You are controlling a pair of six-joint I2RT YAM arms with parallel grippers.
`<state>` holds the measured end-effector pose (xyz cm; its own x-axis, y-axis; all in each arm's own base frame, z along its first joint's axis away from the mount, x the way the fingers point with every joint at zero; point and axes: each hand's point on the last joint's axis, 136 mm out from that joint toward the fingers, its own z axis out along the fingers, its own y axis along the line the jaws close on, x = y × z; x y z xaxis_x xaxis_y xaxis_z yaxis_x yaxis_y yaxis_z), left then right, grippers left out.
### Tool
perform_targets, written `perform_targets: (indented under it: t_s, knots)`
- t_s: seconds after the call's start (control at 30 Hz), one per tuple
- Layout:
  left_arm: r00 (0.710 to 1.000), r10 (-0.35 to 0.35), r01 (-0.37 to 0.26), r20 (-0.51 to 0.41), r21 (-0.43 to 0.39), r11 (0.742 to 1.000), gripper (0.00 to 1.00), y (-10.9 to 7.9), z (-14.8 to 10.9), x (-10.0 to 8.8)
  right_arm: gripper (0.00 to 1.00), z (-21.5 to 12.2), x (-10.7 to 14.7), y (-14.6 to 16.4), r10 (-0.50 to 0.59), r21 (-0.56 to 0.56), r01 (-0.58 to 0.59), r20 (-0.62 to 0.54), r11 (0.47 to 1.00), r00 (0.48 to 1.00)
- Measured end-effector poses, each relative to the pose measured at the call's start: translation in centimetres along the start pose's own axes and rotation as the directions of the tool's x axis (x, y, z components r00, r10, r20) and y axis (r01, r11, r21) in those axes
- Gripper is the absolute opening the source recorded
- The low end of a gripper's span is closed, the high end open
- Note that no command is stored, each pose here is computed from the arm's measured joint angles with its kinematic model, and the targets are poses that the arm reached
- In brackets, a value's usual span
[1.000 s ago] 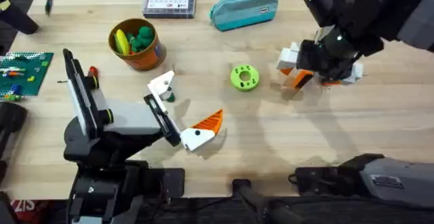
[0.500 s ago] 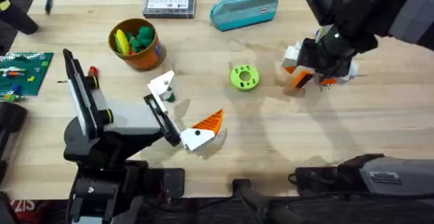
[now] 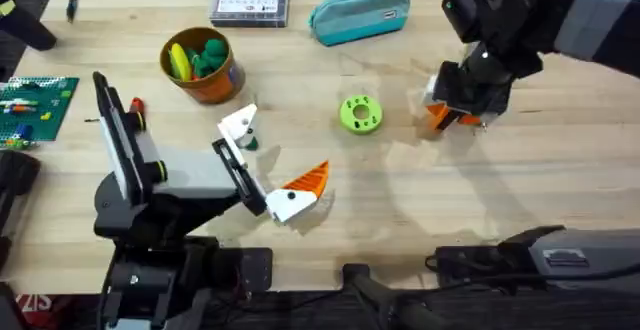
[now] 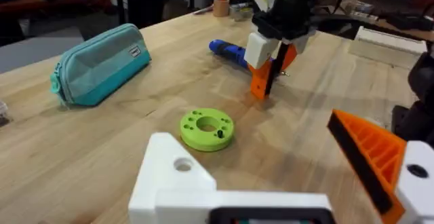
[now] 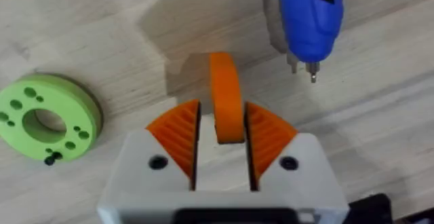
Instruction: Pick up the gripper from the table and insert it into the empty holder that is missing its gripper. Then pick up a screw, insert it into the mounting hole, and use the screwdriver to tighten it. Finally, clean up the table by picking up the vegetable and placing it into the bucket.
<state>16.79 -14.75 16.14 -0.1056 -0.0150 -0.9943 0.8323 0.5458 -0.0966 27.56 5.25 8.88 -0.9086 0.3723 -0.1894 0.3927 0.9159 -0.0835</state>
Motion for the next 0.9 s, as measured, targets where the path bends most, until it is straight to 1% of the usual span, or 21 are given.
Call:
perform_targets:
  t_s: [0.07,0.13,0.2,0.23,0.47,0.63,0.73,0.9]
  knots:
    - [1.000,0.000,0.000,0.000,0.000,1.000,0.985,0.0,0.0,0.0,0.286,0.0,0.0,0.0,0.002,0.000,-0.002,0.000,1.000,1.000]
    - [1.000,0.000,0.000,0.000,0.000,1.000,0.985,0.0,0.0,0.0,0.186,0.0,0.0,0.0,0.003,0.001,-0.003,0.001,1.000,1.000]
    - [1.000,0.000,0.000,0.000,0.000,1.000,0.985,0.0,0.0,0.0,0.059,0.0,-0.1,-0.1,0.003,0.006,-0.003,0.005,1.000,1.000]
    - [1.000,0.000,0.000,0.000,0.000,1.000,0.985,0.0,0.0,0.0,0.023,0.0,-0.1,-0.1,0.005,0.008,-0.005,0.008,1.000,1.000]
    - [1.000,0.000,0.000,0.000,0.000,1.000,0.985,0.0,0.0,0.0,0.017,-0.3,-0.3,-0.4,-0.007,0.016,0.007,0.022,1.000,1.000]
    - [1.000,0.000,0.000,0.000,0.000,1.000,0.985,0.0,0.0,0.0,0.016,-2.0,-0.2,-0.9,-0.012,0.005,0.012,0.036,1.000,0.999]
    - [1.000,0.000,0.000,0.000,0.000,1.000,0.985,0.0,0.0,0.0,0.016,-3.9,-0.7,-0.7,-0.011,-0.039,0.014,0.069,0.999,0.998]
    - [1.000,0.000,0.000,0.000,0.000,1.000,0.985,0.0,0.0,0.0,0.016,-6.8,-0.7,0.5,-0.014,-0.168,0.032,0.106,0.985,0.994]
